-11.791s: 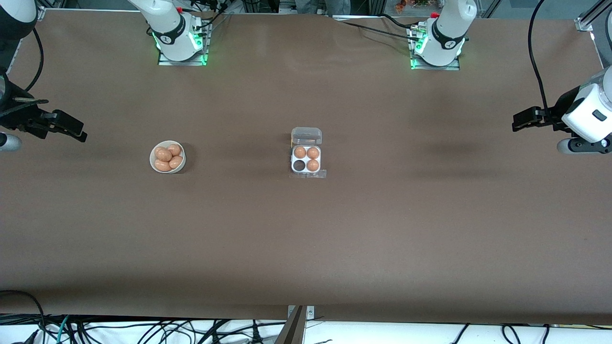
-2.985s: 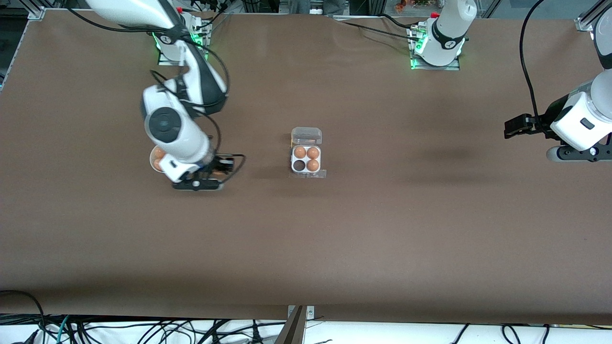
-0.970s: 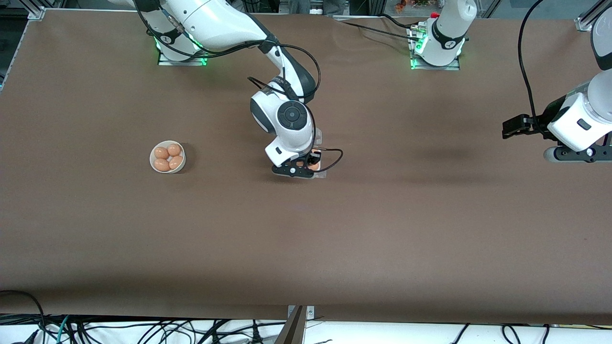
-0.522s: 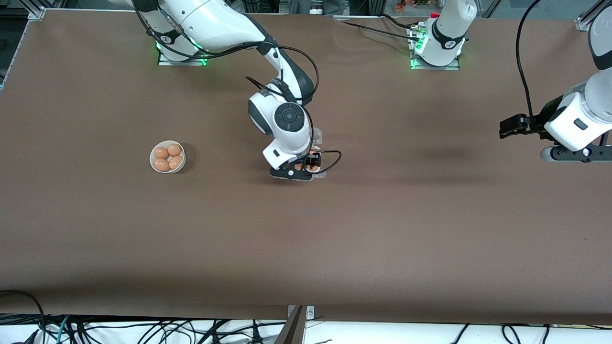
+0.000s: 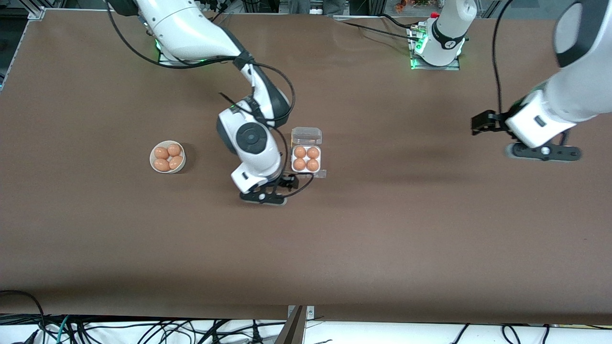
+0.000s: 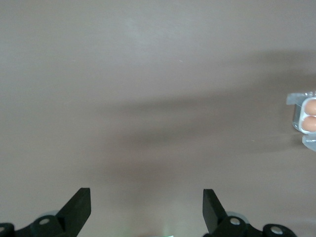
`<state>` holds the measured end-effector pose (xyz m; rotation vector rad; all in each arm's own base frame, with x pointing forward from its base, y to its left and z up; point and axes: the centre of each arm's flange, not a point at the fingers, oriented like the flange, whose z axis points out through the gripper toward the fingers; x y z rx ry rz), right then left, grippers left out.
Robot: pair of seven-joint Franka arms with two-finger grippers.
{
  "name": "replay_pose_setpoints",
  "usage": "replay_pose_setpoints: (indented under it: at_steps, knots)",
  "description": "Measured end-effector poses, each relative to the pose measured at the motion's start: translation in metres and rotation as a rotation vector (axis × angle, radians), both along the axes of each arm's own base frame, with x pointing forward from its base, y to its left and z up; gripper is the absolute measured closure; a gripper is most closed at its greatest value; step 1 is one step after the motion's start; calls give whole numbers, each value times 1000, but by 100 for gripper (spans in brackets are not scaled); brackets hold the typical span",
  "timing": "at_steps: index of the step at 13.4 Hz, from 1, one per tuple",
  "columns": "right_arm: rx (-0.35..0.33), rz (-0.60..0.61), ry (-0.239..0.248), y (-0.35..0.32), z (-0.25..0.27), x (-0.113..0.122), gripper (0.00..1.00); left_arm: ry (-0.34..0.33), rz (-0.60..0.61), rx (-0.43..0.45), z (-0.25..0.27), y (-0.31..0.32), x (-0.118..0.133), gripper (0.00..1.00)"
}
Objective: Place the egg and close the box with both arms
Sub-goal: 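Withdraw the right gripper while the left gripper reaches toward the carton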
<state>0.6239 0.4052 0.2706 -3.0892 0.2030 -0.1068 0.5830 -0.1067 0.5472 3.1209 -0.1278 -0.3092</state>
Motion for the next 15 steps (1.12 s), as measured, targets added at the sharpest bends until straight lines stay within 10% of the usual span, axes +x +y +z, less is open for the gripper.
replay_pose_setpoints:
  at_steps: [4, 9, 15]
  knots:
    - [-1, -67, -42, -53, 36, 33, 0, 70, 45, -94, -22, -60, -5, 4]
    - [-35, -49, -12, -170, 122, 59, 0, 159, 161, -88, -47, -136, -25, 33]
    - [-37, -4, -16, -335, 248, 20, 0, 328, 217, -106, -99, -230, -57, 44]
